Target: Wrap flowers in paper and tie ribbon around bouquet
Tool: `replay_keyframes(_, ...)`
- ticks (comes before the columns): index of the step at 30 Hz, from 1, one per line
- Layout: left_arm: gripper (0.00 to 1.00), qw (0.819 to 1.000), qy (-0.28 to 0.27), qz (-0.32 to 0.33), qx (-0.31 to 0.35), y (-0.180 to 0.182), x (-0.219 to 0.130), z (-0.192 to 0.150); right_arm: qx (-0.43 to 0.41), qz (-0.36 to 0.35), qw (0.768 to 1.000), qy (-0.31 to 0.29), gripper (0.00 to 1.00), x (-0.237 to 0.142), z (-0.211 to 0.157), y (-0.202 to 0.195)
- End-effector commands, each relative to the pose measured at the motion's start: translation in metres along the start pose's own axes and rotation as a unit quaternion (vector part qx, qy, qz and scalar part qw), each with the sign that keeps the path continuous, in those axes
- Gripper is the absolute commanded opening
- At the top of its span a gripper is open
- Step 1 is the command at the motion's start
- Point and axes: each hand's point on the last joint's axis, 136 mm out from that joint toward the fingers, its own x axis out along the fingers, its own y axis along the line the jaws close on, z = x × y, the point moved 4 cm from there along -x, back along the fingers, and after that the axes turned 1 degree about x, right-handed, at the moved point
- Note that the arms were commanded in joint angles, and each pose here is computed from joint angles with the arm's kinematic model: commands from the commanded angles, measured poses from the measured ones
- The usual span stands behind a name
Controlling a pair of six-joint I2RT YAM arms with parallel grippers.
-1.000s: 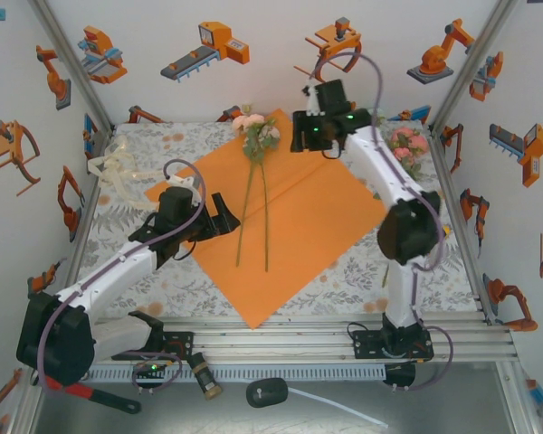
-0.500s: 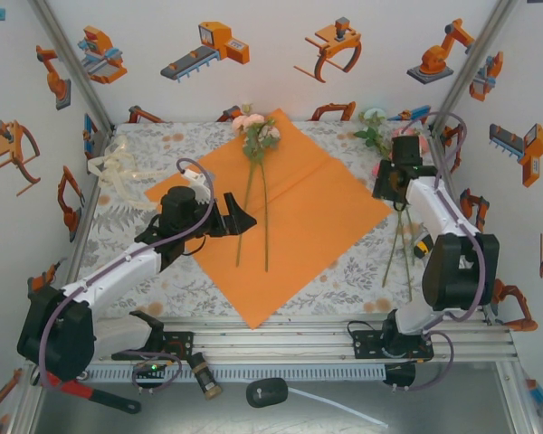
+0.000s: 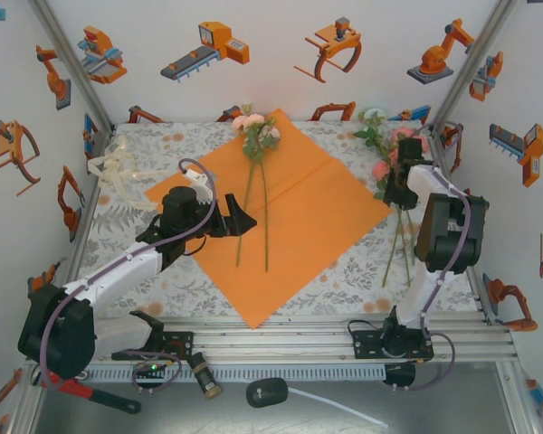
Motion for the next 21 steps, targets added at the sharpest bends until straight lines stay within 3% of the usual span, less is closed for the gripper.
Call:
replay_keyframes(1,0.97,1.0,-0.004,0.001,0.016,-0.006,0.001,0.007,-0.001,-0.005,1.0,-0.008,0.38,-0.002,0.012,-0.007)
replay_keyframes(12,0.97,1.0,-0.002,0.006,0.012,-0.003,0.004,0.006,-0.007,0.034,0.999,0.031,0.31,0.018,0.001,0.005)
replay_keyframes(21,0.97,1.0,-0.004,0.012,0.008,-0.001,0.004,0.006,-0.009,0.047,0.998,0.046,0.13,0.023,0.0,0.009)
